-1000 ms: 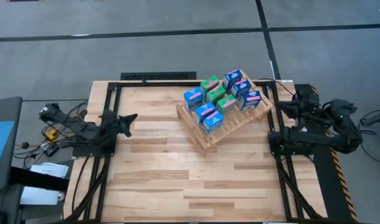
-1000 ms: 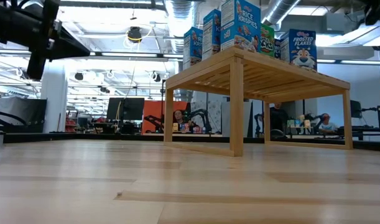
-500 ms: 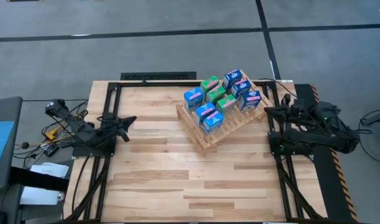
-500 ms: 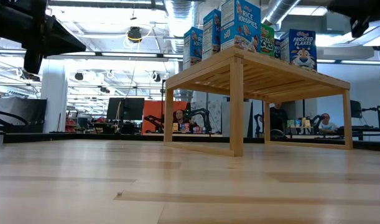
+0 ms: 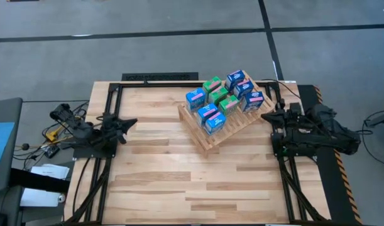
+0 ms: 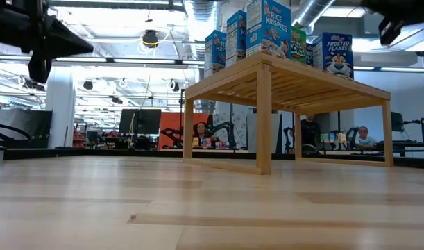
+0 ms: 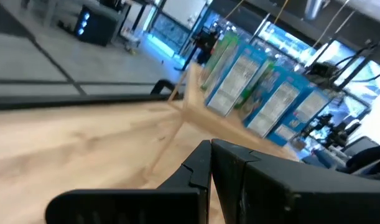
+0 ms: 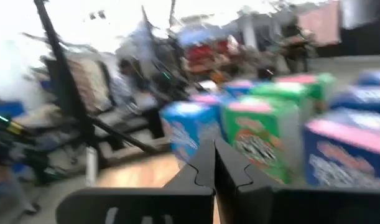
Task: Stack cereal on shelf
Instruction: Return to Home Position
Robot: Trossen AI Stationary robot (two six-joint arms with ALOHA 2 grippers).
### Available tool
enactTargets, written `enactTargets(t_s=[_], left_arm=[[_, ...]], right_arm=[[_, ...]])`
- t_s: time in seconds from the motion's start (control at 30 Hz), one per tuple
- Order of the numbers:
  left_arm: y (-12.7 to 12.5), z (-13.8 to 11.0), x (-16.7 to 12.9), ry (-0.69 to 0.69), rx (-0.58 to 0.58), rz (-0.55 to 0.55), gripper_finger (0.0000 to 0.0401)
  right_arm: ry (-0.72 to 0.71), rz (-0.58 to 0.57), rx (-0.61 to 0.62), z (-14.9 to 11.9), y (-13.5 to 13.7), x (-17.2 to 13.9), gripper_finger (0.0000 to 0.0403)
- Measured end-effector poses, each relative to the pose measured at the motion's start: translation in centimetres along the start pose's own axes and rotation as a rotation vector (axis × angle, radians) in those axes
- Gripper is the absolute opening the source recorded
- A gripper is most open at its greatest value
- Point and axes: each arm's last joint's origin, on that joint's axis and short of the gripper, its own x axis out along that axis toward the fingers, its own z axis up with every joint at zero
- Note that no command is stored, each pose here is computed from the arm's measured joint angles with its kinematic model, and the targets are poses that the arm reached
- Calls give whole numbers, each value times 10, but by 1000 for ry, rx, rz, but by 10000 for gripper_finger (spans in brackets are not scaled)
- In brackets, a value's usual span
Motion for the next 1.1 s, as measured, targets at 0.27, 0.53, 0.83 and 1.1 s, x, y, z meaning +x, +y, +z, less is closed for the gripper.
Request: enactTargets(t_s=[0.27, 0.53, 0.83, 1.1], left_arm=[[8, -23, 1, 30, -21, 21, 0], [6, -19, 1, 18, -10, 19, 0], [7, -19, 1, 13, -9, 33, 0], [11, -24, 1, 17, 25, 76, 0]], right_arm=[[19, 150, 87, 1, 5, 0, 13], [68, 140, 73, -34, -4, 17, 13], [23, 227, 161, -89, -10, 36, 13], [39, 176, 87, -105, -12, 39, 13]])
